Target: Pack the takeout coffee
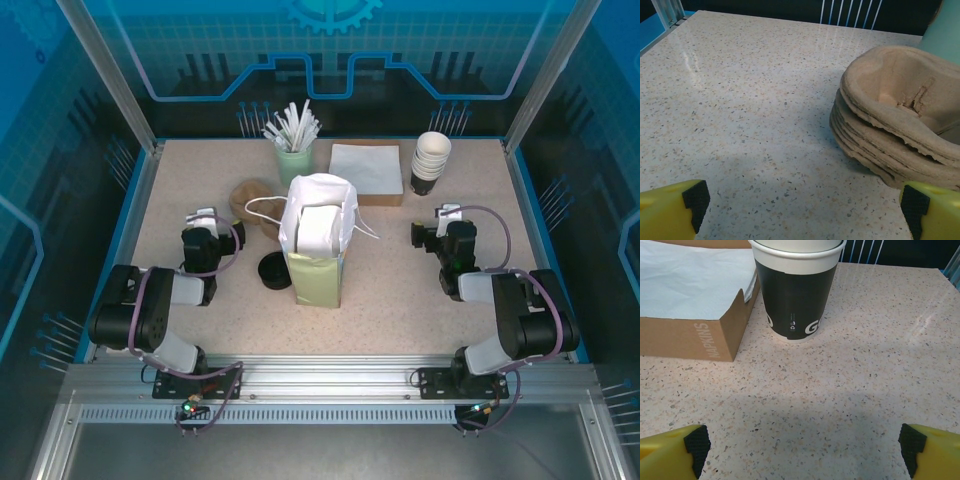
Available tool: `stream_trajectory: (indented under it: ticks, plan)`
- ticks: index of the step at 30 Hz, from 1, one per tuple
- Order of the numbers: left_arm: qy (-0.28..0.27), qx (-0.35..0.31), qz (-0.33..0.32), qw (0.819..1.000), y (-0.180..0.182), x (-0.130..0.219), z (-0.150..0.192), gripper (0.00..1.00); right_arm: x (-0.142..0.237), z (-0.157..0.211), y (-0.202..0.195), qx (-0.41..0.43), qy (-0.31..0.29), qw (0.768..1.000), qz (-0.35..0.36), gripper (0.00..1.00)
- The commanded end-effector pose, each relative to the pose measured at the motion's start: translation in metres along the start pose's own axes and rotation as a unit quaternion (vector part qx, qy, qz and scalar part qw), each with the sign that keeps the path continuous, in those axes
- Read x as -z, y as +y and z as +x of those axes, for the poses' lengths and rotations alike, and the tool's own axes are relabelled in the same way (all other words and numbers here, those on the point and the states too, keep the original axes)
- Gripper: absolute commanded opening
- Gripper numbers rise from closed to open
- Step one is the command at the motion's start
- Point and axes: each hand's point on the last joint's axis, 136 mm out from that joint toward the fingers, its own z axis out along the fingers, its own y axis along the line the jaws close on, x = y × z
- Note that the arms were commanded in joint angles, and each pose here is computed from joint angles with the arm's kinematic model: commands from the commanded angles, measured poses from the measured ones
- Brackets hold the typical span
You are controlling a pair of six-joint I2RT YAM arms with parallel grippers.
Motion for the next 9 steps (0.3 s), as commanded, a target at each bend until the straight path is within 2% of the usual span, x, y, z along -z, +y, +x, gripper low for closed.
stream_trajectory:
  ticks: [1,9]
  plan:
    - [-0.01,-0.012,0.021,1.0,-0.009,-0.003,-0.01,0.99,0.0,-0.007,0.004,0.004,-0.015,1.0,-0.007,1.0]
    - [0.001,-0.025,0.059,0.998,-0.023,-0.004,-0.007,0.99,0.0,-0.007,0.003,0.005,-0.015,1.0,-0.007,1.0]
